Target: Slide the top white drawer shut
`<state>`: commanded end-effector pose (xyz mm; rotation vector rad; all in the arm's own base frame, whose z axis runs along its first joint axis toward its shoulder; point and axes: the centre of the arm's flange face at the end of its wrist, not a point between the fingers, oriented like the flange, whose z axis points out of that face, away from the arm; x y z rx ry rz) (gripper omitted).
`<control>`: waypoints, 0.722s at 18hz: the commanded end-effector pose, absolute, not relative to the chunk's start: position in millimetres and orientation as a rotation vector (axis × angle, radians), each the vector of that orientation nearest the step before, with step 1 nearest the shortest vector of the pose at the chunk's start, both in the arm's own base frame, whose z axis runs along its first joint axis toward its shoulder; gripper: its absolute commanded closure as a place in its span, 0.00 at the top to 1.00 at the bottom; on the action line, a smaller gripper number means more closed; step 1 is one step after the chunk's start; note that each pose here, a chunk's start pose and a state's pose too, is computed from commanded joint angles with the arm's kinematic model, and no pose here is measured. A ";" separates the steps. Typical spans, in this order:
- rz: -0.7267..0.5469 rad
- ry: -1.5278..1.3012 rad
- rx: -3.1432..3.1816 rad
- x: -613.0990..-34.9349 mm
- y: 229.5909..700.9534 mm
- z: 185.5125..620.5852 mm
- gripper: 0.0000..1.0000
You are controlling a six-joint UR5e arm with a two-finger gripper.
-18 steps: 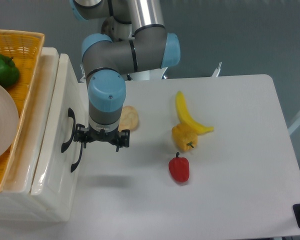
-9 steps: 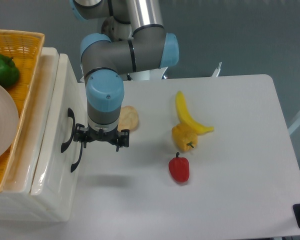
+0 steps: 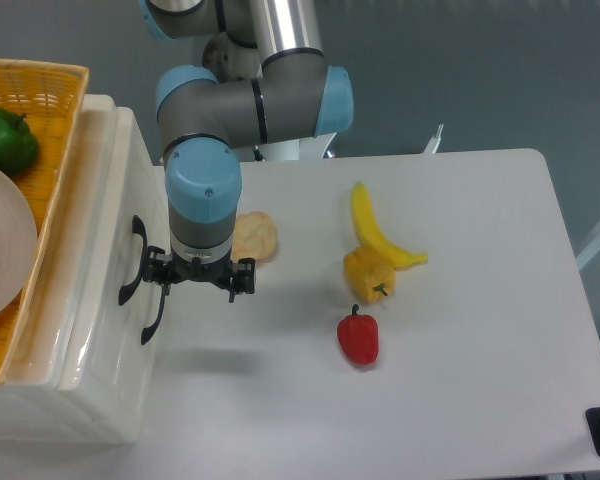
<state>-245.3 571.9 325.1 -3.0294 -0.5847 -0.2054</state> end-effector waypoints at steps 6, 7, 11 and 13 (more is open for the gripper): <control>-0.123 -0.557 -3.020 -325.2 537.9 336.4 1.00; -0.106 -0.545 -3.021 -340.1 527.9 340.2 1.00; -0.012 -0.494 -3.034 -367.0 500.4 362.5 1.00; 0.104 -0.393 -3.105 -371.6 491.0 367.9 1.00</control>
